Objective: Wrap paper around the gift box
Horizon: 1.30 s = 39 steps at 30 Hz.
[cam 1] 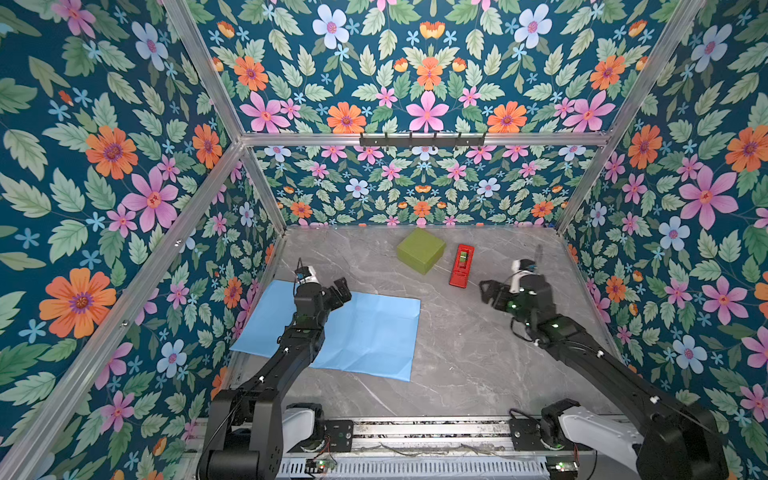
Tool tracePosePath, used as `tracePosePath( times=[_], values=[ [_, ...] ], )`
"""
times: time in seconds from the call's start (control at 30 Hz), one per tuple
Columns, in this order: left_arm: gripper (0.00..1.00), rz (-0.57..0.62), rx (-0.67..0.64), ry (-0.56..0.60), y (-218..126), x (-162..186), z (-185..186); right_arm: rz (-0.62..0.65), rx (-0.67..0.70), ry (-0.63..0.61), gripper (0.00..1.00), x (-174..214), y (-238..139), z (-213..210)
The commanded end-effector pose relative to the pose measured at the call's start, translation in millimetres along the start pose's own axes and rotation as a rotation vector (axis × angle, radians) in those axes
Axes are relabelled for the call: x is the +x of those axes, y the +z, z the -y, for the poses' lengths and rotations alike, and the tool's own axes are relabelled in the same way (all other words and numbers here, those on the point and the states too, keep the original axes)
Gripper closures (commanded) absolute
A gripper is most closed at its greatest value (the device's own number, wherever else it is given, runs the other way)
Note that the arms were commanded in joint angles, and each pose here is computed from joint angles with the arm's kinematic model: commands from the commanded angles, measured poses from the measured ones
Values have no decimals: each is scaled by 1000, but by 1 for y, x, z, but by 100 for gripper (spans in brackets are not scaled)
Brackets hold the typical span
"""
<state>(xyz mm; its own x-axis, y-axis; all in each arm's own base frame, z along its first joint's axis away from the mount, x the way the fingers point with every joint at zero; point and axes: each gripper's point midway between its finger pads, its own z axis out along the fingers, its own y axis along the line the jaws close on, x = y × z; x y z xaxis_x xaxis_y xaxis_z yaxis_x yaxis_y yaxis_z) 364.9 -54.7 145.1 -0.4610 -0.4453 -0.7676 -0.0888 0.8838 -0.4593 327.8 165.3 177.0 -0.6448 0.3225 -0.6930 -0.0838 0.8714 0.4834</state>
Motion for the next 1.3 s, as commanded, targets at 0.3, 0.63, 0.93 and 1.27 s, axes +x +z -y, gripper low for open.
tracePosePath(
  times=[0.3,0.63,0.93,1.27],
  values=[
    [6,-372,-55,-88,11,86,-24,-531,-126,199,27,140,85,-112],
    [4,-438,-91,-52,8,112,-39,-596,-68,203,32,173,118,-97],
    [4,-477,-92,-65,5,127,-44,-583,-131,232,34,181,126,-100],
    [4,-496,-85,-73,2,136,-45,-474,-308,227,40,162,128,-125]
  ],
)
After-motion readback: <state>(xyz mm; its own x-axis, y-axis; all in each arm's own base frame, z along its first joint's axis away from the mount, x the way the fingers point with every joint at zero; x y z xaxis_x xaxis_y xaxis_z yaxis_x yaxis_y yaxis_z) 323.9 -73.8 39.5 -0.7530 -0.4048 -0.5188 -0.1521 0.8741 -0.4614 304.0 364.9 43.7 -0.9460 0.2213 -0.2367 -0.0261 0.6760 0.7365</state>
